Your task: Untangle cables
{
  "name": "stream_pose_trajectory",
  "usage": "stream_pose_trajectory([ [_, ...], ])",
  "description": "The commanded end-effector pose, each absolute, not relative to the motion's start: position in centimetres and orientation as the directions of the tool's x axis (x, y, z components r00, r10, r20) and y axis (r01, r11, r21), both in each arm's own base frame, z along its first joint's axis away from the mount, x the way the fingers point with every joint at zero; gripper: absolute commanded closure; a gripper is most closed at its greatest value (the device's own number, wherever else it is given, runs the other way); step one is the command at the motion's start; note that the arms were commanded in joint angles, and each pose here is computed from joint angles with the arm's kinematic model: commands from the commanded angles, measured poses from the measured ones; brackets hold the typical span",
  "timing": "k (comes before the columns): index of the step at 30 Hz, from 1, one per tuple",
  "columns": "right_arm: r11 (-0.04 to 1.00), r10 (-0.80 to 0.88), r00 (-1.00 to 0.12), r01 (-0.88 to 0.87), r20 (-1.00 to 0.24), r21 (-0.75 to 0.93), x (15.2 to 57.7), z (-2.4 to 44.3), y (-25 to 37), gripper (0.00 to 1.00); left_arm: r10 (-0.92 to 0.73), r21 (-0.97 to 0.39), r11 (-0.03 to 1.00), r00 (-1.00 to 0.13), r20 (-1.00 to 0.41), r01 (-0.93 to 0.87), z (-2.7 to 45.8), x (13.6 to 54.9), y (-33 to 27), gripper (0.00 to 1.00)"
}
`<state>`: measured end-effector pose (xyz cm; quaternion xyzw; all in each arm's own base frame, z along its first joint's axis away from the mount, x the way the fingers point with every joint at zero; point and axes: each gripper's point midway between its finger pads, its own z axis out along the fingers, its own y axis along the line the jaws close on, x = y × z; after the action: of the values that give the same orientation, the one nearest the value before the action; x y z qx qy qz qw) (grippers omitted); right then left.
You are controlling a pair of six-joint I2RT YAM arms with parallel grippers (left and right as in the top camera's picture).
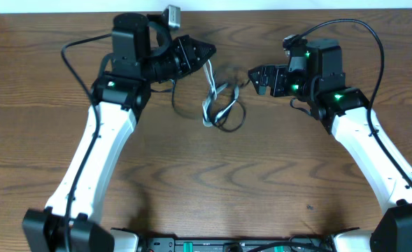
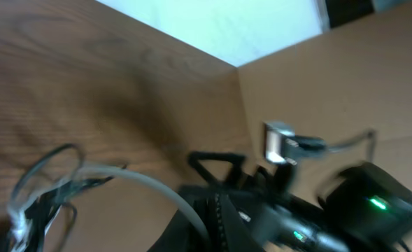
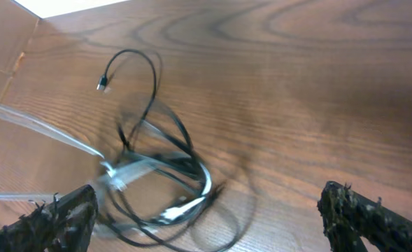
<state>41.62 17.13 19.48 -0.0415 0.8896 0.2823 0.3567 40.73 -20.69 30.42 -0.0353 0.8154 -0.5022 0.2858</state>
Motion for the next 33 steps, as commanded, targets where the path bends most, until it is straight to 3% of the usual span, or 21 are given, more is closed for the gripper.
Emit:
stream_pose_trajectory([
  [1,0.807,0.127,-0.728,-0.319,-0.673,0.497,42.0,20.6,18.2,0.03,-0.348,-0.803,0.483,-0.764,-0.542,0.349,33.4,41.4,-21.0,0.93],
  [9,0.786,0.153,-0.707,-0.336,-0.69,0.519,42.7,21.3,19.2,0.08,-0.348,-0.807,0.35,-0.734,-0.583,0.475,37.5,40.7,-22.3,0.93],
  [15,0.765,0.161,-0.744,-0.321,-0.648,0.559,43.4,18.8,21.2,0.09,-0.32,-0.787,0.243,-0.719,-0.617,0.567,40.3,39.3,-23.1,0.92],
  [22,0.696,0.099,-0.781,-0.389,-0.617,0.604,42.8,16.9,23.7,0.11,-0.314,-0.762,0.223,-0.696,-0.646,0.607,41.2,39.0,-23.2,0.93],
  [28,0.693,0.03,-0.801,-0.415,-0.598,0.59,42.0,14.5,24.9,0.12,-0.328,-0.75,0.246,-0.675,-0.661,0.614,41.2,39.5,-23.0,0.93],
  [31,0.724,0.033,-0.819,-0.375,-0.572,0.579,42.2,13.1,24.2,0.18,-0.316,-0.714,0.363,-0.642,-0.698,0.598,38.9,40.7,-22.4,0.92],
  [33,0.746,0.05,-0.826,-0.343,-0.562,0.571,42.5,12.7,23.4,0.18,-0.328,-0.712,0.494,-0.652,-0.684,0.499,35.7,42.2,-21.2,0.93],
])
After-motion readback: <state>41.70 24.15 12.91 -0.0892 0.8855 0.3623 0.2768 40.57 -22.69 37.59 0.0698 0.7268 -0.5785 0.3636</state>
